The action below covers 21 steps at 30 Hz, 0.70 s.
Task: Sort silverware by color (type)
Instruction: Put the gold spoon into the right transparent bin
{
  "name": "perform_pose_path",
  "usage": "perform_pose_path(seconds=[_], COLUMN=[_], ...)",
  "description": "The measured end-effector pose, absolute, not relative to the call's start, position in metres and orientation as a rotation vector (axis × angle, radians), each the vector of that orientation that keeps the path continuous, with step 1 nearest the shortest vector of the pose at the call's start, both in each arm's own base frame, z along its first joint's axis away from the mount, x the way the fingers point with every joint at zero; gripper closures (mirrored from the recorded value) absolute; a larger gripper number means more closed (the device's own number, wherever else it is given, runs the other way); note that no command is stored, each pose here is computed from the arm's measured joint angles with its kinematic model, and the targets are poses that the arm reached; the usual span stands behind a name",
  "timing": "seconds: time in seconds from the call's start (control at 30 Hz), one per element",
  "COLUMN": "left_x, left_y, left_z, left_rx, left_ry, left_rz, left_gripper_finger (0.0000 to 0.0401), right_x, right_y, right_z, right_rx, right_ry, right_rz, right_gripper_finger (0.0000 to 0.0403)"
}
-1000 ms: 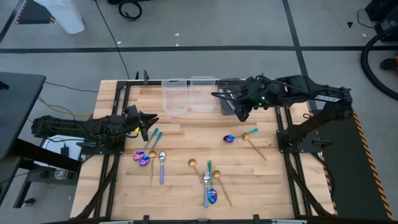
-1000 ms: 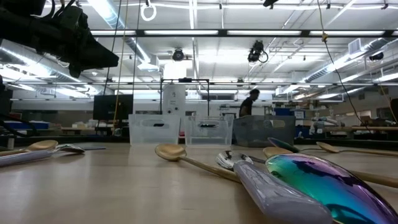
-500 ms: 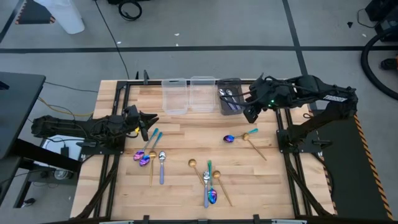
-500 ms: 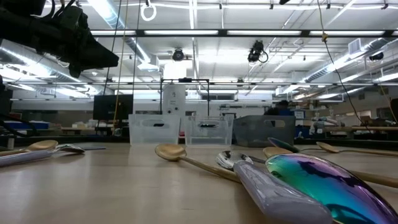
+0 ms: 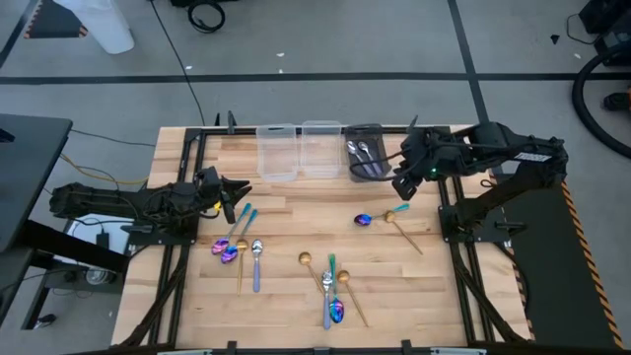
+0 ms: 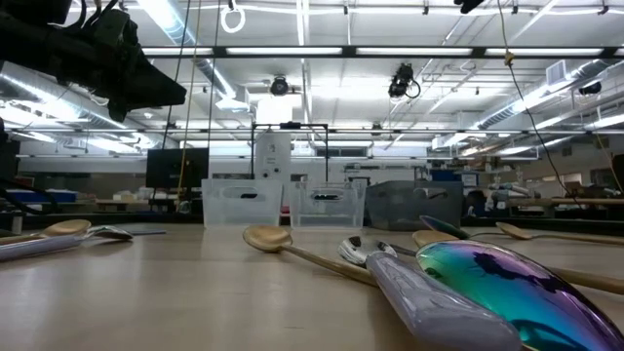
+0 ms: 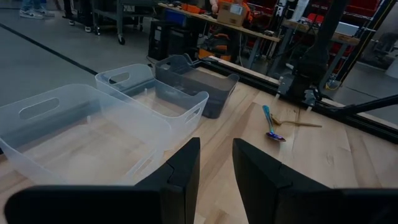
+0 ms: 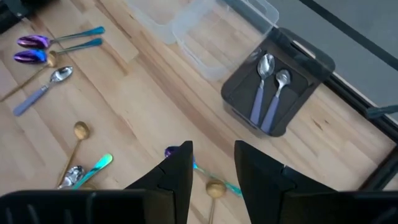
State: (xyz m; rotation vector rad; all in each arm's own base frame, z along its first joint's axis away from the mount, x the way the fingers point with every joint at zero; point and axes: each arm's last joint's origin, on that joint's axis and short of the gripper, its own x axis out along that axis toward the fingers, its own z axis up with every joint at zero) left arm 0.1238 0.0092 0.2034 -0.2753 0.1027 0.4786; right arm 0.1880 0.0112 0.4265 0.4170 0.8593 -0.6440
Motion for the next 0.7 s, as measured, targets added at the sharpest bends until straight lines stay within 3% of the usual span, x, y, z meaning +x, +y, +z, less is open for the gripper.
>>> perform_pose_path(seconds=[0.7], left_x=[0.124], left_y=[0.009], left_z=[0.203], left_rx=[-0.275], left_ry=[0.106], left_rz=[0.479], left_gripper_finger=[0.0299], right_x=[0.202], right_y=[0.018], right_z=[0.344], right_rx=[0.47], right_ry=[1.129], right_rz=[-0.673], right_gripper_finger=[0.0274])
